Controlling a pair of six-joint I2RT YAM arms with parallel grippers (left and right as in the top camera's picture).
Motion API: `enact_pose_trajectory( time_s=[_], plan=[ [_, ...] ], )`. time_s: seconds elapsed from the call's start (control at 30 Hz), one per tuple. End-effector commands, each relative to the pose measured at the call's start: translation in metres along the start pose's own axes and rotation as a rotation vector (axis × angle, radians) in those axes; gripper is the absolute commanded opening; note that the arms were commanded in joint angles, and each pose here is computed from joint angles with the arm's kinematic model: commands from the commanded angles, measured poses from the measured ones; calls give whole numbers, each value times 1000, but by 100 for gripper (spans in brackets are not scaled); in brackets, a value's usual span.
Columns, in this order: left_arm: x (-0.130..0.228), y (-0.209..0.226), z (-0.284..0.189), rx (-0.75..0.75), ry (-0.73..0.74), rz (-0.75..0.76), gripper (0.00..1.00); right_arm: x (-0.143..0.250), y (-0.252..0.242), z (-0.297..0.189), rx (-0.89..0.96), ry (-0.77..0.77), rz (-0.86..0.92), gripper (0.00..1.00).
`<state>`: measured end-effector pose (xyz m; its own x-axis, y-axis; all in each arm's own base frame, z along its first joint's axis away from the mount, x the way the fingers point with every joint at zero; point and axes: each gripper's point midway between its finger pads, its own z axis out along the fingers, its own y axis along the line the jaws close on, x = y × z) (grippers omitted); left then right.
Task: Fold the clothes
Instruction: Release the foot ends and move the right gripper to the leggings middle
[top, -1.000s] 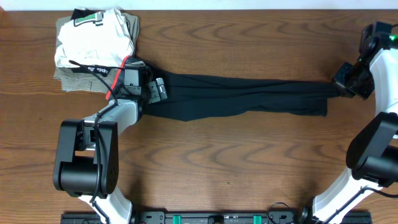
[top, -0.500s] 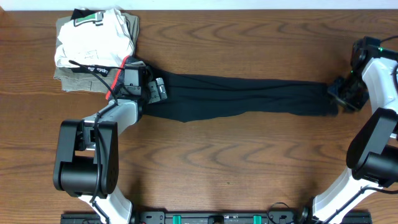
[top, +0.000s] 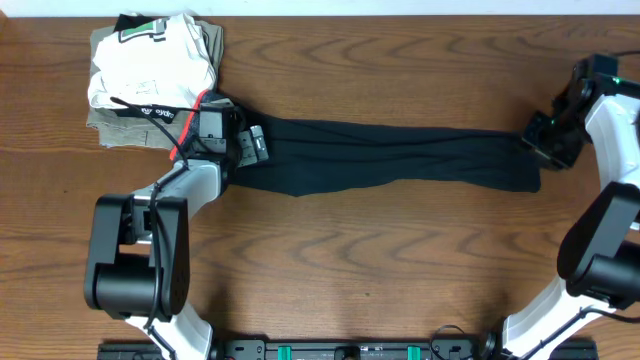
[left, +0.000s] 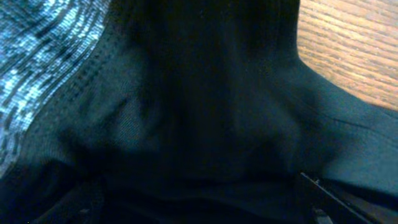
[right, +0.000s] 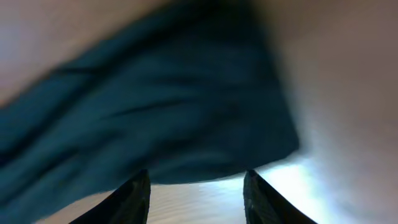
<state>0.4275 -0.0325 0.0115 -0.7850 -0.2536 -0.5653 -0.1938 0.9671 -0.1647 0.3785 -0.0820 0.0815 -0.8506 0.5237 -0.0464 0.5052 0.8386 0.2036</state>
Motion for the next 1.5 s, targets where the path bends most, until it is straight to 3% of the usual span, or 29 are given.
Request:
enact_pose_trajectory(
  time_s=[0.0,0.13,0.27,0.53,0.73,1.0,1.33,1.47],
  plan=[
    [-22,-4,-25,34,-55,-15,99,9,61,-17,-297,4,-193,43],
    [-43,-17,-62,93,-121,-22,98,15,96,-16,-361,-7,-277,33],
    [-53,-42,-93,215,-149,-53,98,31,145,-10,-384,-25,-408,30],
    [-10,-79,-102,288,-1,-35,98,64,217,19,-314,-67,-471,31],
    [10,-84,-101,249,52,0,97,89,258,55,-343,-45,-519,21],
    [27,-40,-94,17,94,-9,97,107,259,109,-205,-29,-493,17],
    [46,-41,-60,13,166,-37,88,120,262,116,-228,27,-484,10],
    [55,-56,-42,89,202,-44,76,118,266,111,-240,18,-498,8]
  ],
)
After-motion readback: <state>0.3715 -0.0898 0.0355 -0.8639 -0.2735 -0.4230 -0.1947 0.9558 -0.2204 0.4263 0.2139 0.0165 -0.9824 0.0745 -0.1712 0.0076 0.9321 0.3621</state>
